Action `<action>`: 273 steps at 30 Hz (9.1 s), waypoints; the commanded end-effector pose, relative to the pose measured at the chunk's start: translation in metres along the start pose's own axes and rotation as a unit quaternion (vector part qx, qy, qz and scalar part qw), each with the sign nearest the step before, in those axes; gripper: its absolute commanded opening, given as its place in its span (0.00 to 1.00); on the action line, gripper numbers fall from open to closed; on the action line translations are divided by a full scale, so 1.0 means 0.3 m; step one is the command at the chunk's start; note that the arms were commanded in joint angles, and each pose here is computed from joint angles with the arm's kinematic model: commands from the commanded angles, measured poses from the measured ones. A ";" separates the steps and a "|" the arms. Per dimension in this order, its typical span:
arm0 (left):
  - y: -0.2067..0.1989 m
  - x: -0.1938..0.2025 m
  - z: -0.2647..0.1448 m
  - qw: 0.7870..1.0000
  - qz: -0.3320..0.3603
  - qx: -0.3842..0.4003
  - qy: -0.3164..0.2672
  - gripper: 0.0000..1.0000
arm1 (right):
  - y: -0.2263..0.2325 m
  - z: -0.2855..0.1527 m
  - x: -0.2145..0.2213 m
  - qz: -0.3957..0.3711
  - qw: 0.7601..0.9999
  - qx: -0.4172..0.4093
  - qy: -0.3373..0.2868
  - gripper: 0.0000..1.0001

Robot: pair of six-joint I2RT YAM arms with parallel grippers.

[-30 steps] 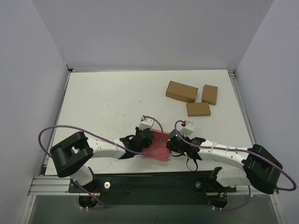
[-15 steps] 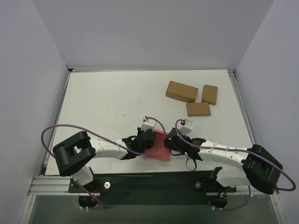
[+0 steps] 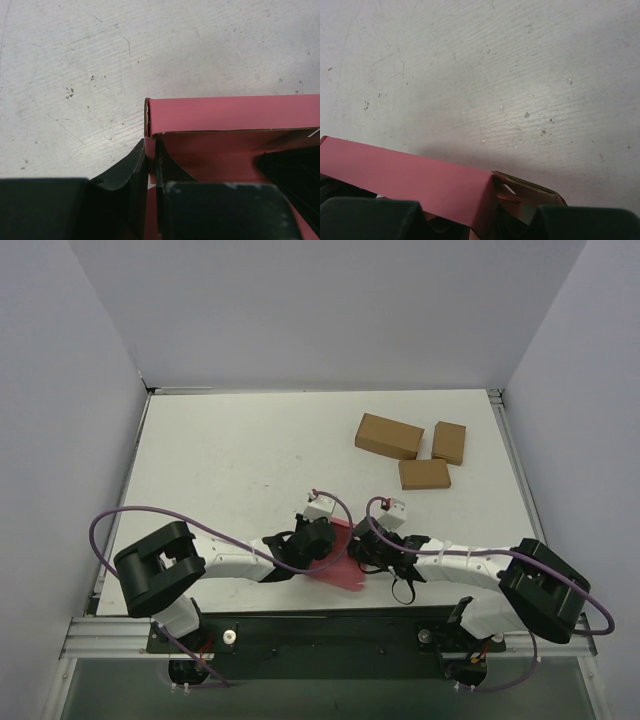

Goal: Fold the paper box

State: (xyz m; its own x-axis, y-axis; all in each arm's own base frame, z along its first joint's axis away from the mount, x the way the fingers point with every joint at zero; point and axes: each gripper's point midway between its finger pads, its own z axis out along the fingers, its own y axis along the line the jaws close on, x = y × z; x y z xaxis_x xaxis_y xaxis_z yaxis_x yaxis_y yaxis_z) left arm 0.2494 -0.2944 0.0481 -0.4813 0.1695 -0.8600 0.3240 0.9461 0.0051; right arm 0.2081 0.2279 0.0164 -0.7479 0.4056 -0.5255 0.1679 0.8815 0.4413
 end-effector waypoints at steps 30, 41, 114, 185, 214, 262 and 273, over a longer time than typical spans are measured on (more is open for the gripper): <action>0.059 -0.028 -0.008 1.000 -0.022 -0.009 0.001 0.00 | -0.264 -0.161 -0.240 -0.050 0.996 0.045 -0.061 0.44; 0.052 -0.025 -0.003 1.000 -0.025 -0.008 0.001 0.00 | -0.102 -0.084 -0.148 -0.125 0.987 -0.099 -0.026 0.43; 0.010 -0.092 -0.041 0.999 0.002 -0.014 -0.037 0.00 | -0.152 -0.028 -0.274 -0.261 0.939 0.148 -0.165 0.00; 0.188 -0.295 -0.436 0.959 -0.149 0.233 -0.064 0.75 | -0.087 -0.144 -0.043 -0.294 0.871 0.091 0.384 0.00; 0.218 -0.309 -0.320 0.957 -0.163 0.238 0.031 0.83 | 0.025 -0.181 -0.484 -0.198 0.956 0.074 0.203 0.66; 0.110 -0.086 -0.331 0.947 -0.241 0.211 0.028 0.79 | 0.107 -0.035 -0.376 -0.156 0.987 -0.041 0.021 0.65; 0.314 -0.388 -0.037 0.959 -0.189 0.208 -0.037 0.78 | 0.026 -0.154 -0.098 -0.149 0.984 -0.096 -0.026 0.61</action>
State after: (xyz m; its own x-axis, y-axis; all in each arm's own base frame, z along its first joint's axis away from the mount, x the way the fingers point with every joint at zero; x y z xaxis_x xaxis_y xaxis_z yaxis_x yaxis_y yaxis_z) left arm 0.2833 -0.2004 0.1227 -0.6529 -0.2587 -0.7119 0.2674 0.8006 -0.5362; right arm 0.2120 0.2054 0.0779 -0.7476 0.0683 -0.6607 -0.2157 0.9158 0.3387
